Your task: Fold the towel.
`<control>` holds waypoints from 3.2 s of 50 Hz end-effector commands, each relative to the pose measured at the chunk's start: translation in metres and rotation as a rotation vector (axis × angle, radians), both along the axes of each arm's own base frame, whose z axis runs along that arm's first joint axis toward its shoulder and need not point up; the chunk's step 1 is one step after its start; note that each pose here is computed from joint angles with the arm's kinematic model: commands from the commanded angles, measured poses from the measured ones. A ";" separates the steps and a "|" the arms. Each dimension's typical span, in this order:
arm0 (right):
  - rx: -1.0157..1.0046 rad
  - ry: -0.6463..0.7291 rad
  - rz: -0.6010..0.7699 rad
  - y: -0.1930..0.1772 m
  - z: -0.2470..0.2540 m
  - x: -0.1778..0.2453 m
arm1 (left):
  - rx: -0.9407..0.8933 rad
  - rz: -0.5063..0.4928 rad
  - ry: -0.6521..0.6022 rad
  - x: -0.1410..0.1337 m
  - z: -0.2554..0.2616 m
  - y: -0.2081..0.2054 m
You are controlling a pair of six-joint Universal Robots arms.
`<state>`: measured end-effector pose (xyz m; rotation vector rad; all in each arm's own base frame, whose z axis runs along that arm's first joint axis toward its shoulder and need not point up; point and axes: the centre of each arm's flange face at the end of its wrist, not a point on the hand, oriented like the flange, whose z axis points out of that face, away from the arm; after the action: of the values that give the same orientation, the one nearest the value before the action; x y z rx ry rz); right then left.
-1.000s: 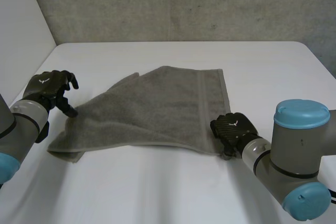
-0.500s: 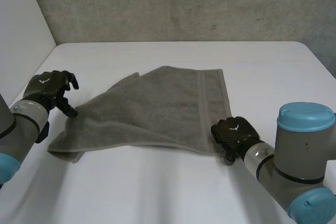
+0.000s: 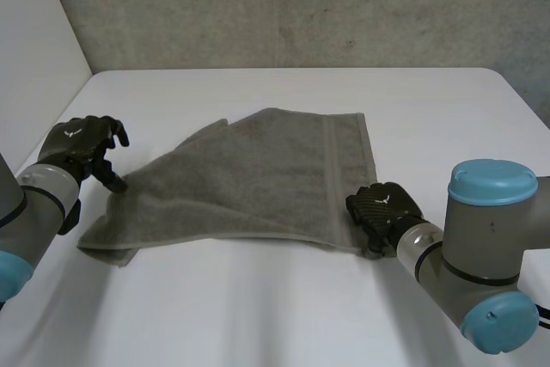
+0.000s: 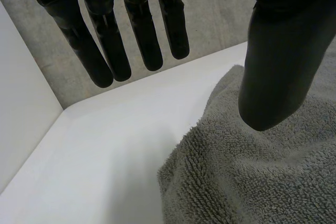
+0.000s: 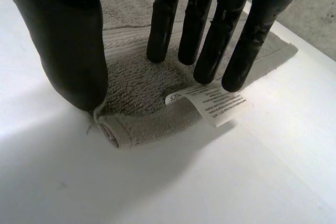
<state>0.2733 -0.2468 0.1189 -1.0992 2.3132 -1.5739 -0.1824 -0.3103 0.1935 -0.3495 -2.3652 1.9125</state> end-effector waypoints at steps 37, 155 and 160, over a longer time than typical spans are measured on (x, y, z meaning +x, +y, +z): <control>0.019 -0.001 0.077 0.030 0.003 0.013 | 0.000 0.001 0.002 0.000 0.000 0.000; -0.177 -0.156 -0.278 -0.070 0.044 -0.040 | 0.084 -0.221 -0.421 -0.016 -0.033 0.047; -0.177 -0.157 -0.273 -0.069 0.044 -0.039 | 0.055 -0.149 -0.443 -0.012 -0.040 0.040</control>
<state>0.2328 -0.3170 0.1628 -0.6754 2.3367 -1.9188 -0.1984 -0.2632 0.1613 -1.0528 -2.4987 1.7642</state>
